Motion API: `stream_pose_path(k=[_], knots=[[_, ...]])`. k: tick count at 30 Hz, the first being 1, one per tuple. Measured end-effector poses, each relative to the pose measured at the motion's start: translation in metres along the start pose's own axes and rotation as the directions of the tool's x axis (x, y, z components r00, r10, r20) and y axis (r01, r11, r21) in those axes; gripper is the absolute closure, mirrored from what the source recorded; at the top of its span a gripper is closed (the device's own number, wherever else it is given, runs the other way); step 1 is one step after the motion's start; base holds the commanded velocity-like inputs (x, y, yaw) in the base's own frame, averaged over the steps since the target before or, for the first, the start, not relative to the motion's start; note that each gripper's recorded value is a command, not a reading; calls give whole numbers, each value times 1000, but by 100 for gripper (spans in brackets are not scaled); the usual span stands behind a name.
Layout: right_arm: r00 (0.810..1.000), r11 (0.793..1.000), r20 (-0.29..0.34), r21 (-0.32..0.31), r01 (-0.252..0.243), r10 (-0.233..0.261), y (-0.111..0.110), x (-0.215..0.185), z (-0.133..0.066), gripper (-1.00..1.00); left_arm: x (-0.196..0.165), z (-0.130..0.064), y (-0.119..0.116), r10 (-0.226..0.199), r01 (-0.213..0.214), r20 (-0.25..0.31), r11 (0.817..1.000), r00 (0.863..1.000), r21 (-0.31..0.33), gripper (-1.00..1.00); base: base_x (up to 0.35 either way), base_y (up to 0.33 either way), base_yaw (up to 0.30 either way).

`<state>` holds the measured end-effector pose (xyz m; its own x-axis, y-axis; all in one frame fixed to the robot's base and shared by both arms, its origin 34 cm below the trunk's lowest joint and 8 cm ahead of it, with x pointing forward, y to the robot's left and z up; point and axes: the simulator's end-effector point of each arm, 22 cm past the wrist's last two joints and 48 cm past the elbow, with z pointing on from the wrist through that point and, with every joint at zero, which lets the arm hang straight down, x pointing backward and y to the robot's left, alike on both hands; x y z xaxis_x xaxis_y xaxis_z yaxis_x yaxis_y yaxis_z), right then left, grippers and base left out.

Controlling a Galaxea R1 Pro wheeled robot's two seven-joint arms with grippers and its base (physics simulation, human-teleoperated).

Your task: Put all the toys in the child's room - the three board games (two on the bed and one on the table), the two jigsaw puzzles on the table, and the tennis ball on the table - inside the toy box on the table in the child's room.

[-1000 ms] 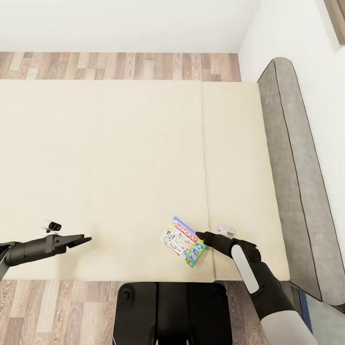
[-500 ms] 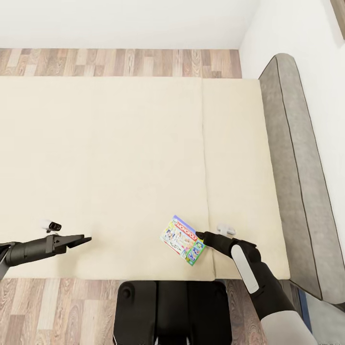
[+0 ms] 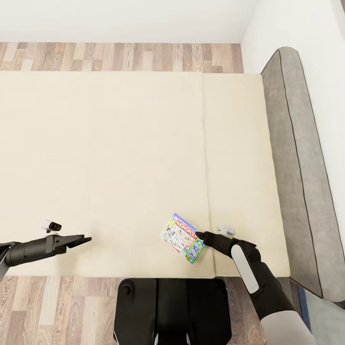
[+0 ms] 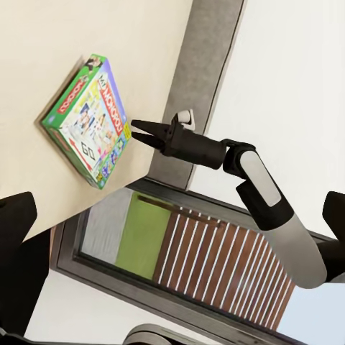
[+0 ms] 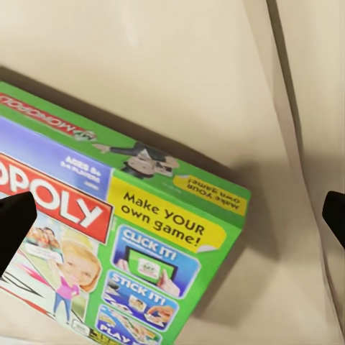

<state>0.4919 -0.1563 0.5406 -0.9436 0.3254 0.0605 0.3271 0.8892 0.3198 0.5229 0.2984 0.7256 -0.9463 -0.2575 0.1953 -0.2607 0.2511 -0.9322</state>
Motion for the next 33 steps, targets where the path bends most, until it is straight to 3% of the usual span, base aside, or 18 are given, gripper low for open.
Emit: stream_pose_path(k=[33], knots=[[1000, 1000, 4, -1, -1, 1, 0, -1, 0, -100, 1, 0, 2, -3, 3, -1, 1000, 1000, -1, -100, 0, 0, 0]])
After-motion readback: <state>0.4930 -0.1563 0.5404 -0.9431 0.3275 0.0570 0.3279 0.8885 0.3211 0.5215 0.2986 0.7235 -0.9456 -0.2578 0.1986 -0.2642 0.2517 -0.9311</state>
